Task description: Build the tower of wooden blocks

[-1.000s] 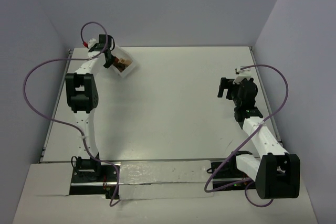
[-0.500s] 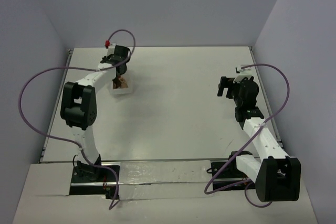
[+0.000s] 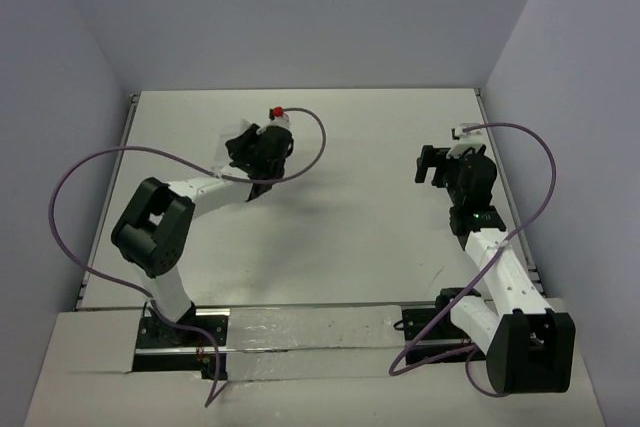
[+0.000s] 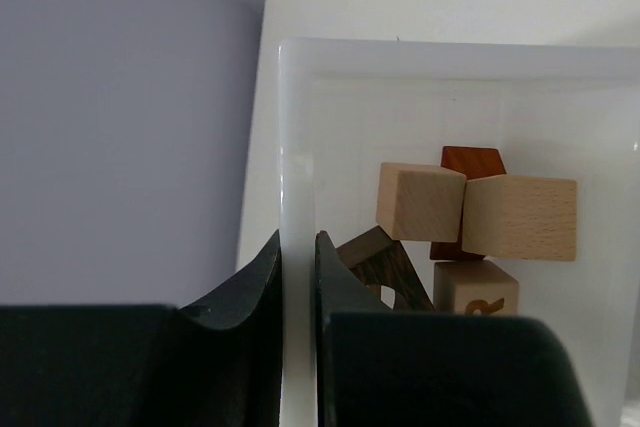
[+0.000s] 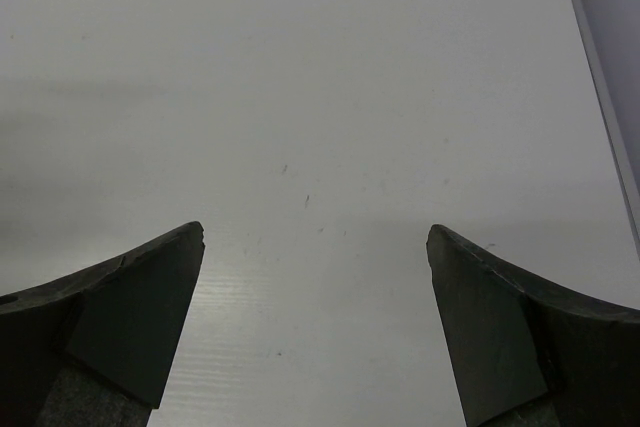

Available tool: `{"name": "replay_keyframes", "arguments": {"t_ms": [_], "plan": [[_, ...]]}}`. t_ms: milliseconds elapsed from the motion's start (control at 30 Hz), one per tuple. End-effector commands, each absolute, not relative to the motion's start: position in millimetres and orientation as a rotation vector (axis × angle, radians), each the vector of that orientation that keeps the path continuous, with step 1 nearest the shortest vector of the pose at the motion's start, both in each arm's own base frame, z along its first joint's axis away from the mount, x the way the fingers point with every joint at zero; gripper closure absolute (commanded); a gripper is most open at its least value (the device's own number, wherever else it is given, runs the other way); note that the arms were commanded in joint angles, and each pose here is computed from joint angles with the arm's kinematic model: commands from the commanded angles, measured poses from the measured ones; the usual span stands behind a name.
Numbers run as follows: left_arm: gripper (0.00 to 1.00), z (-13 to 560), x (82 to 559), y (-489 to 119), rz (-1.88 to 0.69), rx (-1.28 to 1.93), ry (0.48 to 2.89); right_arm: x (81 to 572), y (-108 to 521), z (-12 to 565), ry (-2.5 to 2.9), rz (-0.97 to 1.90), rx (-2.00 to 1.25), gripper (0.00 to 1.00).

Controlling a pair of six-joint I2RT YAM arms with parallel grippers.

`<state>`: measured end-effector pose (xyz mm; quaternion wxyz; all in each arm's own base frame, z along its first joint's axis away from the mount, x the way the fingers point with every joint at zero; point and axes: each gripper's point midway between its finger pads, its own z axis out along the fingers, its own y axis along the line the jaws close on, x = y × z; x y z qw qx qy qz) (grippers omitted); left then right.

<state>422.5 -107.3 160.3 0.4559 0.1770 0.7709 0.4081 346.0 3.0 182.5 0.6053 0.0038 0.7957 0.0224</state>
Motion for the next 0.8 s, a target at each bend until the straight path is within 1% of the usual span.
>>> {"name": "replay_keyframes", "arguments": {"t_ms": [0,200,400,767], "plan": [[1.00,217,402,-136,1.080,0.440,1.702,351,2,218,1.751,0.059,0.010,0.00],[1.00,220,372,-159,1.187,0.554,1.549,351,3,219,1.752,0.061,0.008,0.00],[1.00,221,346,-165,1.343,0.630,1.373,350,1,221,1.748,0.057,0.012,0.00],[1.00,199,333,-187,1.370,0.755,1.362,351,1,221,1.747,0.056,0.013,0.00]]}}
